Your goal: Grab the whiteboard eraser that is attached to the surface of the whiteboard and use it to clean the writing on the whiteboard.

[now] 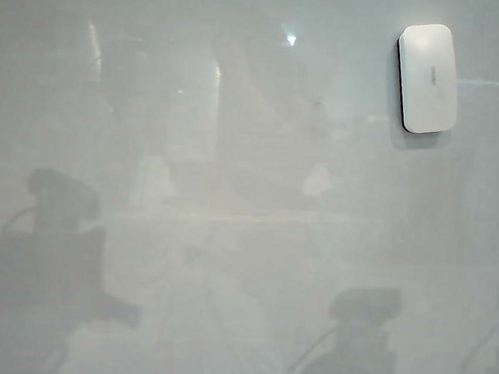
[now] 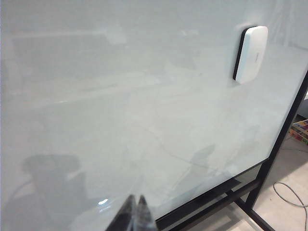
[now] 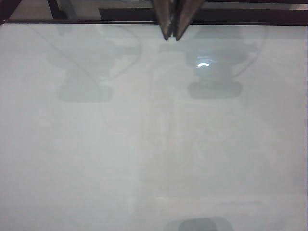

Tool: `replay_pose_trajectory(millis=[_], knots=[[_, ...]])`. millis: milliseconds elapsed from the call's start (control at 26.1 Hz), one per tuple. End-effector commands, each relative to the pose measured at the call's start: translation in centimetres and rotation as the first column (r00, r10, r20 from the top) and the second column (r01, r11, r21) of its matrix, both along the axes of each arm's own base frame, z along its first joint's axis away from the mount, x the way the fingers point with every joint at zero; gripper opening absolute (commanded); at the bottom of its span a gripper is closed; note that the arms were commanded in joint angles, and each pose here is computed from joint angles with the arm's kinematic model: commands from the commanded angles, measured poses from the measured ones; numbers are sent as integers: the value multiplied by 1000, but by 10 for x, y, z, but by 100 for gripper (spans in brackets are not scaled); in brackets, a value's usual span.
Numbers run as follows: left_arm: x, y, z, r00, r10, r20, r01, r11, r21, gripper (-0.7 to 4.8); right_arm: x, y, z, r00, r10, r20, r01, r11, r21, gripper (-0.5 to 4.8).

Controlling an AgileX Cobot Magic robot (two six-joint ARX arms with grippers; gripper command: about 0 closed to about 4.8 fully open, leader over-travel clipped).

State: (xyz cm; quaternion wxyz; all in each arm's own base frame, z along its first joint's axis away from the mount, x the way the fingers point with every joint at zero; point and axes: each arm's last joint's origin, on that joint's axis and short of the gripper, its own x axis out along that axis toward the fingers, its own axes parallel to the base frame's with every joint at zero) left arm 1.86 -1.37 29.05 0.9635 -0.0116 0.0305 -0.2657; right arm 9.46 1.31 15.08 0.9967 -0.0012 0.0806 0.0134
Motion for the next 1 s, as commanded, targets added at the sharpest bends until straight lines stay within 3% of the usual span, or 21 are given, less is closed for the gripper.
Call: replay_pose_trajectory(millis=[38, 306, 536, 651, 766, 919, 996], knots=[[0, 0, 2, 1000, -4, 16, 4, 1000, 1, -5, 1, -6, 7, 997, -56, 56, 56, 998, 8, -1], [0, 0, 2, 1000, -4, 16, 4, 1000, 1, -5, 2, -15, 12, 988, -119, 101, 118, 993, 17, -1], [0, 0, 2, 1000, -4, 16, 4, 1000, 1, -5, 2, -11, 12, 995, -8, 104, 15, 998, -60, -1], [0, 0, 2, 1000, -4, 16, 4, 1000, 1, -5, 2, -11, 11, 995, -17, 98, 23, 998, -59, -1], [0, 0, 2, 1000, -4, 16, 4, 1000, 1, -5, 2, -12, 9, 997, -21, 75, 26, 998, -57, -1], [0, 0, 2, 1000, -4, 16, 4, 1000, 1, -5, 0, -13, -2, 998, -50, -38, 47, 997, -68, -1], [0, 0, 2, 1000, -4, 16, 4, 1000, 0, -5, 0, -12, -1, 998, -50, -24, 48, 997, -67, -1]])
